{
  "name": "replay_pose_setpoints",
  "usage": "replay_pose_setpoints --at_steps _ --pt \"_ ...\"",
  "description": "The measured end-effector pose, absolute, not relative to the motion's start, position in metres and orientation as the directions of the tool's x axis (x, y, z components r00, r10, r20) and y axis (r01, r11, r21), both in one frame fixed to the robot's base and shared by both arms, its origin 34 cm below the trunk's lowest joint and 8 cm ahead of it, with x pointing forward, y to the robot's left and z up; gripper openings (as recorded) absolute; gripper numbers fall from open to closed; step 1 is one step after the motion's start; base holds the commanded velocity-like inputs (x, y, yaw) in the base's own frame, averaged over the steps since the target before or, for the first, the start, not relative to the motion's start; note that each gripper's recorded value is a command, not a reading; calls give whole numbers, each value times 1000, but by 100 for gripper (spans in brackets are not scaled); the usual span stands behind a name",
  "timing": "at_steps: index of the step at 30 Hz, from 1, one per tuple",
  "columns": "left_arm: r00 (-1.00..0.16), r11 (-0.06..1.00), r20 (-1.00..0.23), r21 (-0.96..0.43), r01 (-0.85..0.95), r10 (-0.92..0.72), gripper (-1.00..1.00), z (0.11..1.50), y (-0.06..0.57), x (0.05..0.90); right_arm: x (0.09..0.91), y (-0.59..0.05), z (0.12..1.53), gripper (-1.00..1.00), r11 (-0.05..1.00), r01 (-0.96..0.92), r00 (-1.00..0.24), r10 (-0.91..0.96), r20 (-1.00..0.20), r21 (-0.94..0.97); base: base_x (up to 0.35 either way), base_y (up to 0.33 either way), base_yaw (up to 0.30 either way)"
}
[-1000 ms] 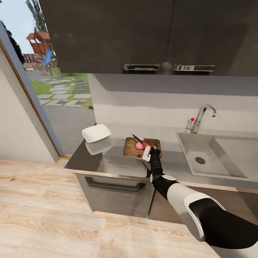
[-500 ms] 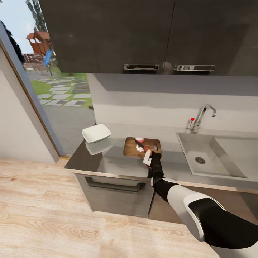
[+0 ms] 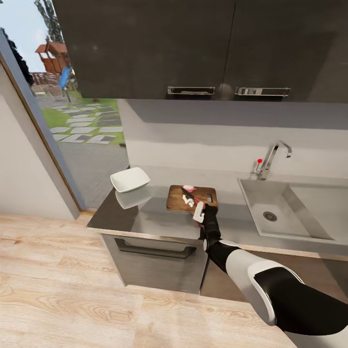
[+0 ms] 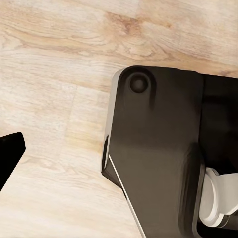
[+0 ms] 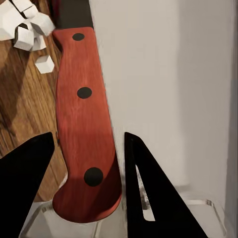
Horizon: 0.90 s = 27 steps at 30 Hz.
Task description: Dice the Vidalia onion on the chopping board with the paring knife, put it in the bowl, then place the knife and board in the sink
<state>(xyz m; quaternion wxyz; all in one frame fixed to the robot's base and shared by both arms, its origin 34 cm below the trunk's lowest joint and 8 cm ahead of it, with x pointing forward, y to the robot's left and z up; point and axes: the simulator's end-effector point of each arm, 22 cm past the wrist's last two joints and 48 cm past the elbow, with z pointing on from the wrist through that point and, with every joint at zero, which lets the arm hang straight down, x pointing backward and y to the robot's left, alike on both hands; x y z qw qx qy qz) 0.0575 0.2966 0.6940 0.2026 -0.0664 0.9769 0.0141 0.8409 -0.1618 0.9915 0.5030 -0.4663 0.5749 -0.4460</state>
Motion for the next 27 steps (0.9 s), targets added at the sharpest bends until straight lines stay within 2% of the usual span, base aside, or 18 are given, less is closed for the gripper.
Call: replay_pose_setpoints --at_steps 13,23,27 --pt "-909 991 -398 0 -135 -124 100 694 296 57 847 -162 1029 -100 189 51 -44 -981 -191 -981 10 0 0" --pt "-909 991 -398 0 -135 -124 100 694 297 57 847 -163 1027 -100 184 42 -50 -981 -187 -982 284 0 0" --pt "-909 991 -399 0 -135 -124 100 694 296 58 845 -164 1020 -100 180 24 -54 -982 -181 -983 134 0 0"
